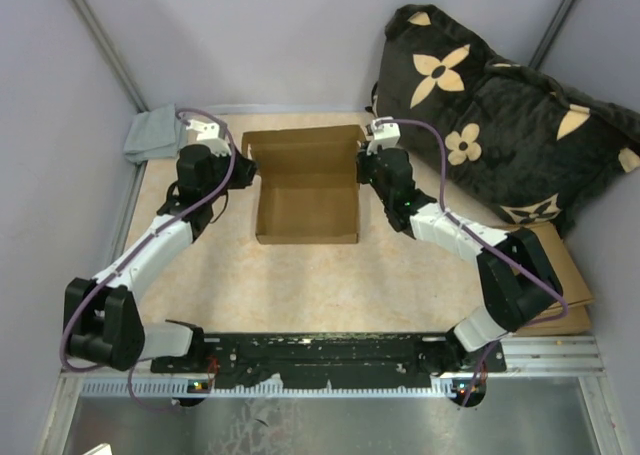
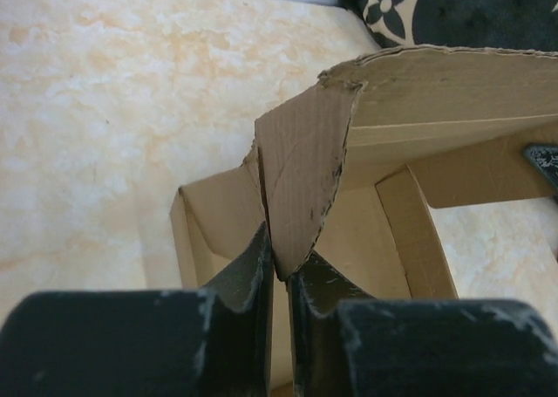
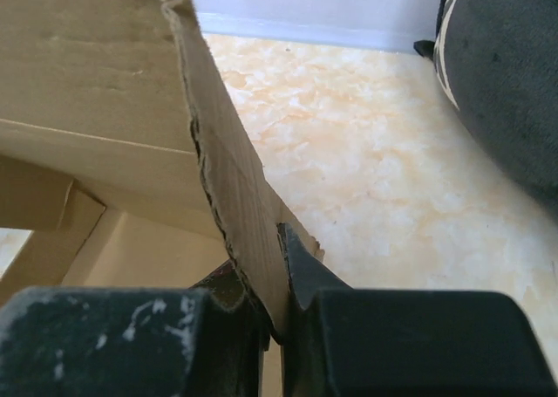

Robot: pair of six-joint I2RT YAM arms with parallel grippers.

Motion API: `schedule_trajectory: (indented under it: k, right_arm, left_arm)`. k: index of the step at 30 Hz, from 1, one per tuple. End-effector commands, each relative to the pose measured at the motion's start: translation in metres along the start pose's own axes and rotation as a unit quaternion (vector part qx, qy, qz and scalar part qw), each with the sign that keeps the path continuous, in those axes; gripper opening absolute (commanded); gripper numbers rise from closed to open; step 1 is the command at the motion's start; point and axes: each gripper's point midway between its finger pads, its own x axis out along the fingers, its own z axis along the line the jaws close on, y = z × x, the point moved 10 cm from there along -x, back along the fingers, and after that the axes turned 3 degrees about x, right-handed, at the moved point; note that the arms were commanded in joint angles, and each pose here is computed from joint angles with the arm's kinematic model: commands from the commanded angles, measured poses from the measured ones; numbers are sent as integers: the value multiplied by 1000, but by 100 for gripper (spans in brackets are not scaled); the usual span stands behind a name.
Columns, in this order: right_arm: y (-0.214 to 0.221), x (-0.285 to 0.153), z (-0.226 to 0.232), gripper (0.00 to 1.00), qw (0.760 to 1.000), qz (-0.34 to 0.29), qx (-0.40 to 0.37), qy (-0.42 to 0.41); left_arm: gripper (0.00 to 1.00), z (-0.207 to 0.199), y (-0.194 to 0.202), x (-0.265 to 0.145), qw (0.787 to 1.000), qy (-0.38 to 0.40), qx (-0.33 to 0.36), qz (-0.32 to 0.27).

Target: Fold the paper box

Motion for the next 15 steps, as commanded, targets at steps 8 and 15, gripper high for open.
schedule_trajectory:
  k: [8,15]
  right_arm:
    - [6,-23,32,6,996,2,58,-63]
    - [-21,-4,38,6,998,-5,50,-31]
  left_arm:
    - [14,-12,33,-29,998,13,-15,55]
    - [14,-22,29,-37,997,29,-16,71]
